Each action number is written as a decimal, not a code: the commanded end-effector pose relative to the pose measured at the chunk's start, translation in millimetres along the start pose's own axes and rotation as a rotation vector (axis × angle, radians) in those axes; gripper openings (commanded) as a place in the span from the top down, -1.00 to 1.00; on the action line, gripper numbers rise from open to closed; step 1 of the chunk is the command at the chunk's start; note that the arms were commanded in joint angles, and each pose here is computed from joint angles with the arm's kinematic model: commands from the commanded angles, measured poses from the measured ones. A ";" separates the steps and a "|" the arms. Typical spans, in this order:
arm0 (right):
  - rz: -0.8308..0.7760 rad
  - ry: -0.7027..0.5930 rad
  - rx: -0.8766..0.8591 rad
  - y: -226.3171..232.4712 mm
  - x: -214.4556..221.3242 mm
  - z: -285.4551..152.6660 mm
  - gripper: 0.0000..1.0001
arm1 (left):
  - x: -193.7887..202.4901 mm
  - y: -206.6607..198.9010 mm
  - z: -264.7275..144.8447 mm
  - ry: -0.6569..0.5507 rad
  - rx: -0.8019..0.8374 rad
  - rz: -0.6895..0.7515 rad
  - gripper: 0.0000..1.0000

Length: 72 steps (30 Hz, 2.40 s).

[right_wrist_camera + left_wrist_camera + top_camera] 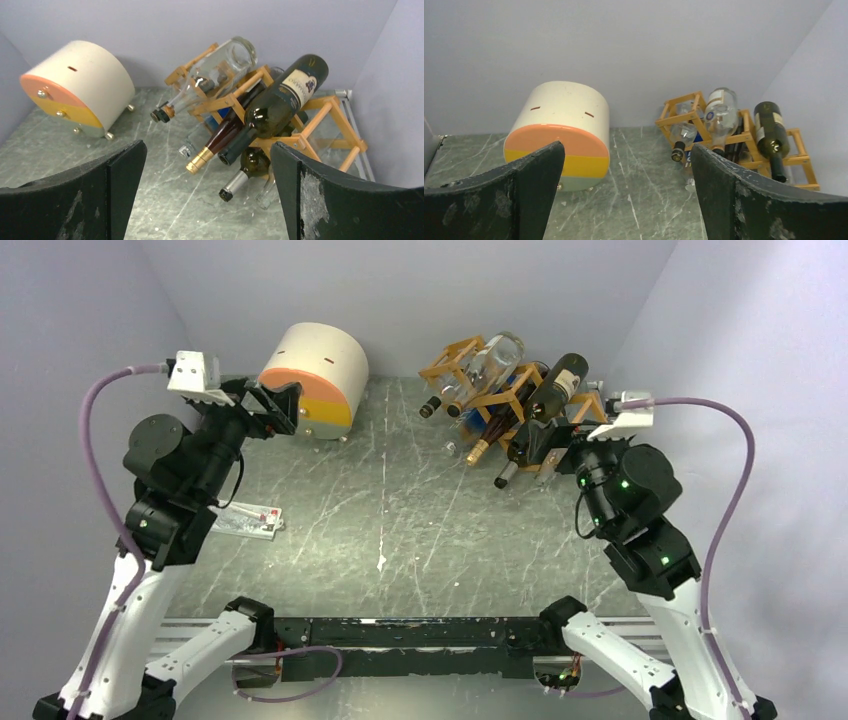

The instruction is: Take the wine bottle off the wine rack

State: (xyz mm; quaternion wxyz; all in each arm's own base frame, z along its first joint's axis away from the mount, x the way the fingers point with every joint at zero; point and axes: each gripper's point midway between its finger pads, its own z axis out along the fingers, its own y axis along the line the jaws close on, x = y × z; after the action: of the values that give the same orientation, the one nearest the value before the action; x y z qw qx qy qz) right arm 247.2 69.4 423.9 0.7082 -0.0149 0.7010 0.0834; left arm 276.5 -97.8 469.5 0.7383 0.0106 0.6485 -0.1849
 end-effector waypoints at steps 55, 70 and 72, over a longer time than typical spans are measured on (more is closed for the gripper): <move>0.512 0.532 0.269 -46.3 183.2 139.5 -0.77 | 115.4 1.4 69.8 0.128 0.296 -0.093 -0.99; 0.730 0.412 0.218 -35.3 191.4 161.0 -0.42 | 111.5 -7.0 65.4 0.115 0.316 -0.089 -0.98; 0.758 0.396 0.225 -35.7 191.1 162.3 -0.36 | 110.9 -8.4 64.7 0.112 0.319 -0.088 -0.99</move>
State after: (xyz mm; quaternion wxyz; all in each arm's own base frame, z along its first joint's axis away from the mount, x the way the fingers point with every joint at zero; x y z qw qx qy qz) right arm 404.4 76.1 215.3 0.4509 0.2770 0.8189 0.2224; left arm 352.6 -146.7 360.5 0.6632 0.0949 0.6740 -0.3112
